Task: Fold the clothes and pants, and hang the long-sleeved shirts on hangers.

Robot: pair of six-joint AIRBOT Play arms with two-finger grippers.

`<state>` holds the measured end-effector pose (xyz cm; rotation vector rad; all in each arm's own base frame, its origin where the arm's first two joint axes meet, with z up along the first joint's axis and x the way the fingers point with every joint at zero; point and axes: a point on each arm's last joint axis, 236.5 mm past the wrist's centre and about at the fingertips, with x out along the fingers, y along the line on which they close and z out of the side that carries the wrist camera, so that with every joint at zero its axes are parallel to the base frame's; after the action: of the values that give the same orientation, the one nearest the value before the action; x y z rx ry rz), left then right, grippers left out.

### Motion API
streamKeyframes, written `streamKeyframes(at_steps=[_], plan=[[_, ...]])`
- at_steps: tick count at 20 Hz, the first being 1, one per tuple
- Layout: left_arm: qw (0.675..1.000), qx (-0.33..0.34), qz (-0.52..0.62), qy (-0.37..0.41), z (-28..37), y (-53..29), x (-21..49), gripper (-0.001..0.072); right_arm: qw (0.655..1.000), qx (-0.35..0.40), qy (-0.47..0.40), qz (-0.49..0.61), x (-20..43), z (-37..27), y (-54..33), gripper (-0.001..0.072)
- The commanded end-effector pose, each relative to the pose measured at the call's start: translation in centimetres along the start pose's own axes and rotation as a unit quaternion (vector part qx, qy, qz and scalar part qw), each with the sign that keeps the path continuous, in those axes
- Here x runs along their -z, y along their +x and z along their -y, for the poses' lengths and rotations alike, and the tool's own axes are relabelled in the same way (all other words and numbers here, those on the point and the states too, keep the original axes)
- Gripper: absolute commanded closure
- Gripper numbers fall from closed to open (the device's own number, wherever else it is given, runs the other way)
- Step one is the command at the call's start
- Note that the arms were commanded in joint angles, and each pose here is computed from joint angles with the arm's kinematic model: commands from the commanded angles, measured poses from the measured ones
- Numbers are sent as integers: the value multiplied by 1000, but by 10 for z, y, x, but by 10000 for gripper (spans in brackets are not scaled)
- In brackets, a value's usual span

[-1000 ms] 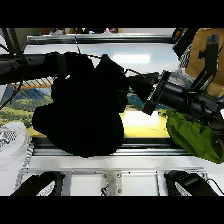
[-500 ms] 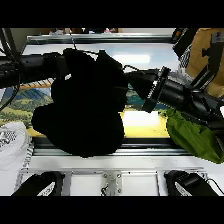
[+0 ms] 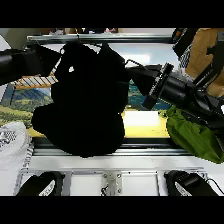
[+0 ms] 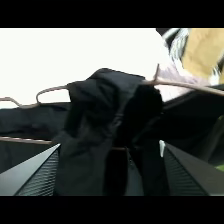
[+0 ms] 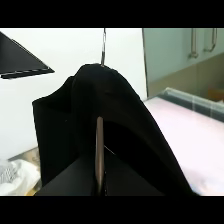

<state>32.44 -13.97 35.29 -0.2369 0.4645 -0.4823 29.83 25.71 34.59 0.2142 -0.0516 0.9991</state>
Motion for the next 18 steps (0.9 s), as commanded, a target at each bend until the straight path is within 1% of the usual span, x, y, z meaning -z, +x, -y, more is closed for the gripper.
streamKeyframes(at_steps=[1,3,4,5,6,7,9,11,13,15,18], plan=[[999,-30,34,-4,-16,-23,-14,27,997,45,-39,47,-26,17,-5,707],[999,-40,34,-6,-21,-31,-13,29,990,108,-63,68,-42,41,-17,708],[999,-42,30,-8,-23,-31,-11,120,984,136,-80,77,-51,52,-25,707],[999,-43,26,-8,-23,-31,-9,402,979,161,-93,85,-59,62,-34,707],[999,-42,22,-10,-24,-29,-7,652,972,191,-100,95,-69,75,-47,707],[999,-40,19,-12,-24,-26,-7,695,963,223,-107,106,-79,88,-61,708],[999,-39,7,-18,-28,-17,-3,695,936,299,-147,117,-100,116,-99,707],[999,-23,-12,-31,-25,-5,3,695,900,373,-184,129,-122,137,-141,707],[999,-8,-29,-41,-23,7,9,695,855,452,-203,152,-145,154,-192,707],[998,2,-43,-48,-24,18,14,696,810,516,-230,157,-161,165,-236,707],[997,-1,-58,-56,-31,30,19,695,750,589,-258,151,-175,178,-292,707]])
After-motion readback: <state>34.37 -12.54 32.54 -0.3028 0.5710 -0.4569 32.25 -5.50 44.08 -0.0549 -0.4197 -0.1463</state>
